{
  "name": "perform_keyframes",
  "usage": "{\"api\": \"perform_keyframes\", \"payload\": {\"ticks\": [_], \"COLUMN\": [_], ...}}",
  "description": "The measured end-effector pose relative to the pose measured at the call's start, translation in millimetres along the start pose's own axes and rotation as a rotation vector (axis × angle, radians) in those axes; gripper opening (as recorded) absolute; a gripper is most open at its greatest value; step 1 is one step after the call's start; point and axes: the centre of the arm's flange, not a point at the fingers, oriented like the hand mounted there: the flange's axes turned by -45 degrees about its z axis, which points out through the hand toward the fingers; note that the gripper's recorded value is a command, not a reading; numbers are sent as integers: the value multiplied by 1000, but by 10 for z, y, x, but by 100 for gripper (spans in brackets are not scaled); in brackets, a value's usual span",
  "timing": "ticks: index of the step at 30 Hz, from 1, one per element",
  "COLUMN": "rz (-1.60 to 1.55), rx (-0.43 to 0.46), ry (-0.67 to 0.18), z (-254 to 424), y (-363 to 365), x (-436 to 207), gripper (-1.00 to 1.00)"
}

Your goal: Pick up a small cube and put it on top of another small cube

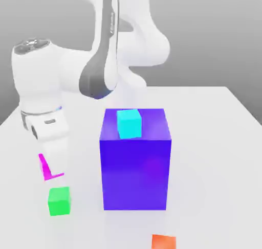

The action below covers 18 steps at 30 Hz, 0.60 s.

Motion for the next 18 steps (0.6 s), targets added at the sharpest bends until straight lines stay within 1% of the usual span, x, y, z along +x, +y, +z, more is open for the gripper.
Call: {"api": "perform_keyframes", "payload": {"ticks": [8,15,16,18], "rz": [0,6,7,7], "rx": [0,4,4,4], "ry": [-12,7,13,13], "z": [218,553,609,609], "y": [-1,-38,-47,-47], "x": [-29,3,13,13], "gripper": [-100,-100,100,100]}}
